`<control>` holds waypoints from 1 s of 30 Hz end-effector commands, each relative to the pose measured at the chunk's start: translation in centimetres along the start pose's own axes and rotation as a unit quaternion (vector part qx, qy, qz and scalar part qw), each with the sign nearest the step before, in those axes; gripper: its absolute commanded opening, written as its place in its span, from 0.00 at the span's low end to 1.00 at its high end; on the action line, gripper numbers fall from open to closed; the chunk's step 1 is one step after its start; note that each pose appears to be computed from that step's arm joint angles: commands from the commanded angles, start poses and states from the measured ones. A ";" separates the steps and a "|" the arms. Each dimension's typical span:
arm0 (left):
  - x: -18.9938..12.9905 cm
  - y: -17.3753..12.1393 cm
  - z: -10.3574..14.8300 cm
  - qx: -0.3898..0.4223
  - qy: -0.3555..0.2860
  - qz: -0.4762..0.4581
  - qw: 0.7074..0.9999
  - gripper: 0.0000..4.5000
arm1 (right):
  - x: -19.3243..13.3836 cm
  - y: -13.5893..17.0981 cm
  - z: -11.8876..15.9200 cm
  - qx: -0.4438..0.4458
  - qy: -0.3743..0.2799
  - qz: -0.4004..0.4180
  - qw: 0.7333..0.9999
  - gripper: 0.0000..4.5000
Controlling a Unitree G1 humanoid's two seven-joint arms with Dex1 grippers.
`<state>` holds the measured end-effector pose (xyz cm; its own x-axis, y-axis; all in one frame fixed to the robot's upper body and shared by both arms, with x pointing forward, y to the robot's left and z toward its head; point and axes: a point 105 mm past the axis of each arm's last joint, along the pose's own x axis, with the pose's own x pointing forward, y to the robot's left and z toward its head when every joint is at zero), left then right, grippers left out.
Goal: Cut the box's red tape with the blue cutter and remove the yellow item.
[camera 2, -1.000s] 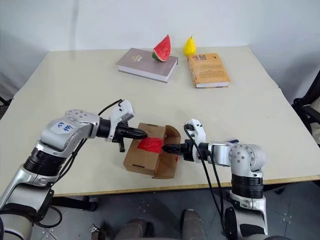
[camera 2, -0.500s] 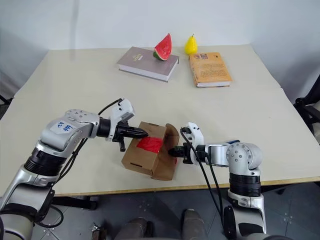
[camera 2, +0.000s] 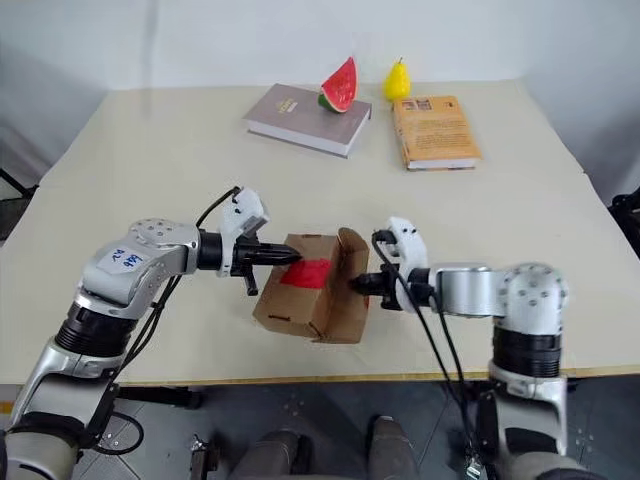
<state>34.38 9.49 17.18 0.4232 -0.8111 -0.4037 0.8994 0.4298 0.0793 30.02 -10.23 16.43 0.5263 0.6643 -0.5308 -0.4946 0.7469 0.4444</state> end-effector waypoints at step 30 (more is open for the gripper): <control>-3.3 1.0 2.9 -0.003 -0.070 -0.012 0.997 0.00 | -4.6 2.5 8.4 -0.133 0.007 -0.094 0.987 0.00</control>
<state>34.81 11.82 18.94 0.4427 -0.8340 -0.3295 0.8878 0.4593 0.0302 32.55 -11.54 25.21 0.6137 0.4986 -0.6122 -0.5290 0.8353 0.1500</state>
